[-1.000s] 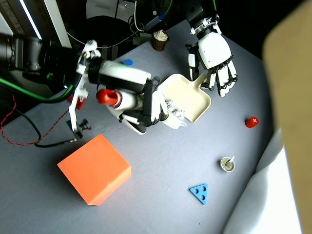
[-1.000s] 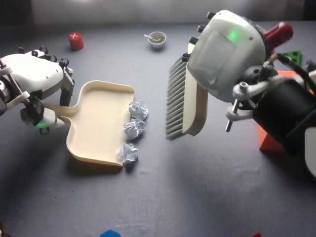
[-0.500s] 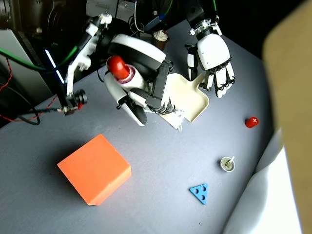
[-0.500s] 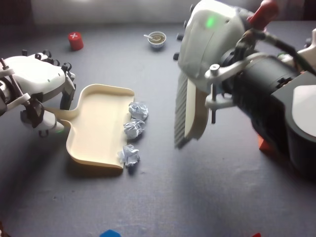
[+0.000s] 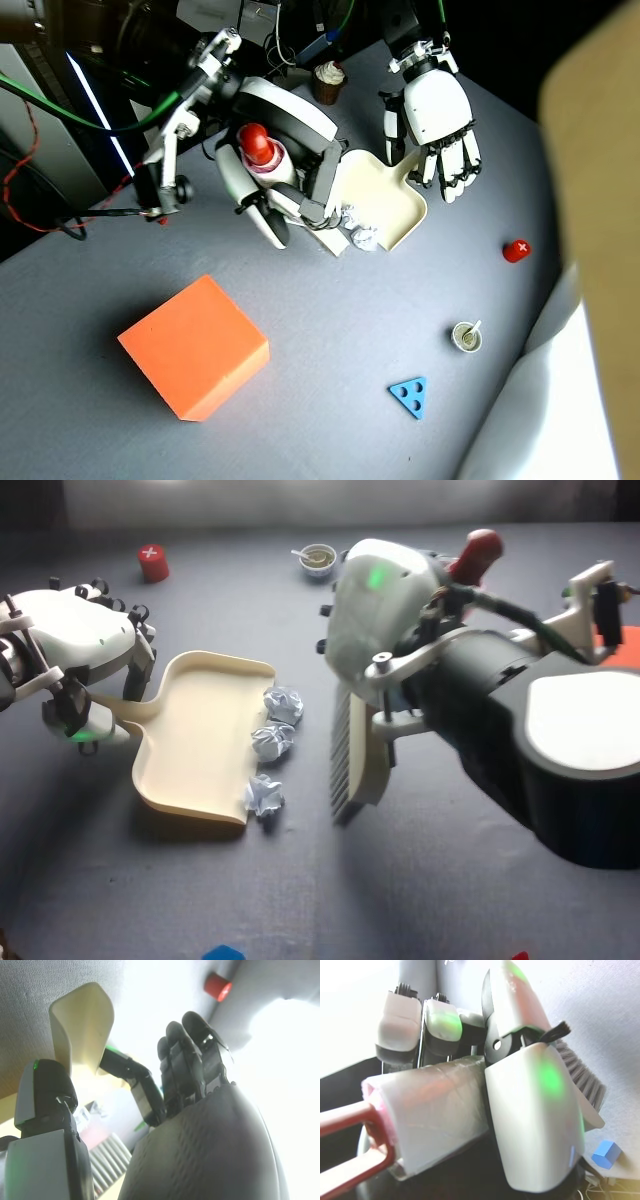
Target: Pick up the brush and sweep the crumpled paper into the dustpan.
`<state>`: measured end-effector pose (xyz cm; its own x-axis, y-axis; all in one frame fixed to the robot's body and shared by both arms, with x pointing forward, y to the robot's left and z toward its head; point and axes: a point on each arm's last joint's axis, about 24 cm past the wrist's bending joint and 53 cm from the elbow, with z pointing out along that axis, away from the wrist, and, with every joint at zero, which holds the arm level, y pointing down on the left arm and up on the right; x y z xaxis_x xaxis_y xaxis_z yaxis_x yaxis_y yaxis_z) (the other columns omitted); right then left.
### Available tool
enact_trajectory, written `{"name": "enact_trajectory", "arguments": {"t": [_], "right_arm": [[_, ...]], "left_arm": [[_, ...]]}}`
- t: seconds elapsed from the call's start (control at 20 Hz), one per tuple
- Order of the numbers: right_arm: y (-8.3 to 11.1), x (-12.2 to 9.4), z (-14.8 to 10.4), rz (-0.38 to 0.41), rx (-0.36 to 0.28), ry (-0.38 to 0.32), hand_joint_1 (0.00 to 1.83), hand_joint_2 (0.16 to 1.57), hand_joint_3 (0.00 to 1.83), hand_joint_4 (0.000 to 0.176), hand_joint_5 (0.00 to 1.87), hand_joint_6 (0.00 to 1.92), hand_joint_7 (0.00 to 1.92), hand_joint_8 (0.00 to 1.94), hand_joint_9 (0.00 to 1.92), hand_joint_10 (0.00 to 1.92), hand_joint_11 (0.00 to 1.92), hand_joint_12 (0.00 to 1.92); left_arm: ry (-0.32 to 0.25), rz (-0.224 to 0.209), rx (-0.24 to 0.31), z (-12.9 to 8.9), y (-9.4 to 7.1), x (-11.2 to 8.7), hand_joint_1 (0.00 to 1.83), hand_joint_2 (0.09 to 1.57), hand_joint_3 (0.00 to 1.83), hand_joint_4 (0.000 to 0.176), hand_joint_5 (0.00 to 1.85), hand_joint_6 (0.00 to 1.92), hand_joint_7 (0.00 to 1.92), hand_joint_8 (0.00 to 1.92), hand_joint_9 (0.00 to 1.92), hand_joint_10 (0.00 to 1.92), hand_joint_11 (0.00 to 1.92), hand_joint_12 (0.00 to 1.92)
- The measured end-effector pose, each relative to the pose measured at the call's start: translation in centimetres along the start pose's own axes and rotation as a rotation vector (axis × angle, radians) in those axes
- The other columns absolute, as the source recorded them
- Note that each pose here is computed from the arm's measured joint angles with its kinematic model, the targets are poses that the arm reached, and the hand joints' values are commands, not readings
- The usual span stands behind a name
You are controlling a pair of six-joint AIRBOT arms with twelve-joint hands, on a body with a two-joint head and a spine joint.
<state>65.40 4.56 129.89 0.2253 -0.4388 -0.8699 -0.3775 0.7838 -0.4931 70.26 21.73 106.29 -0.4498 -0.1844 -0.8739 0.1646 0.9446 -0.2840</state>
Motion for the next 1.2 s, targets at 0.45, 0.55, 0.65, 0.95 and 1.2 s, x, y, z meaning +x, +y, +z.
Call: {"name": "enact_trajectory", "arguments": {"t": [0.45,0.55,0.65,0.95,1.2], "right_arm": [[2.9,-0.4,2.8,-0.021,-0.012,-0.024,1.40,1.23,0.00,0.176,0.94,1.92,0.95,1.94,1.27,1.92,1.39,1.92],[3.6,-0.7,3.1,-0.004,-0.019,-0.048,1.40,1.21,0.00,0.176,0.95,1.92,0.98,1.94,1.29,1.92,1.41,1.92],[3.6,-0.7,3.6,0.001,-0.012,-0.056,1.40,1.22,0.00,0.176,0.96,1.92,0.97,1.94,1.28,1.92,1.40,1.92],[4.3,-3.4,4.1,0.069,-0.005,-0.208,1.39,1.21,0.00,0.176,0.93,1.92,0.95,1.94,1.26,1.92,1.38,1.92],[5.9,-3.9,3.5,0.102,-0.047,-0.273,1.39,1.21,0.00,0.176,0.95,1.92,0.93,1.94,1.27,1.92,1.40,1.92]], "left_arm": [[-0.005,0.000,0.001,0.0,-0.1,-0.2,1.06,1.17,0.00,0.000,0.88,1.14,0.32,0.00,0.34,0.00,0.00,0.84],[-0.005,0.000,0.000,0.0,-0.1,-0.2,1.05,1.17,0.00,0.000,0.88,1.14,0.31,0.00,0.33,0.00,0.00,0.81],[-0.006,0.002,0.002,0.1,-0.1,-0.2,1.05,1.17,0.00,0.000,0.88,1.14,0.32,0.00,0.32,0.00,0.00,0.81],[-0.006,0.000,0.007,0.2,-0.5,0.0,1.06,1.17,0.00,0.000,0.88,1.14,0.33,0.01,0.34,0.01,0.00,0.85],[-0.007,0.000,0.005,0.2,-0.4,-0.1,1.04,1.18,0.00,0.000,0.85,1.18,0.31,0.00,0.32,0.00,0.00,0.80]]}}
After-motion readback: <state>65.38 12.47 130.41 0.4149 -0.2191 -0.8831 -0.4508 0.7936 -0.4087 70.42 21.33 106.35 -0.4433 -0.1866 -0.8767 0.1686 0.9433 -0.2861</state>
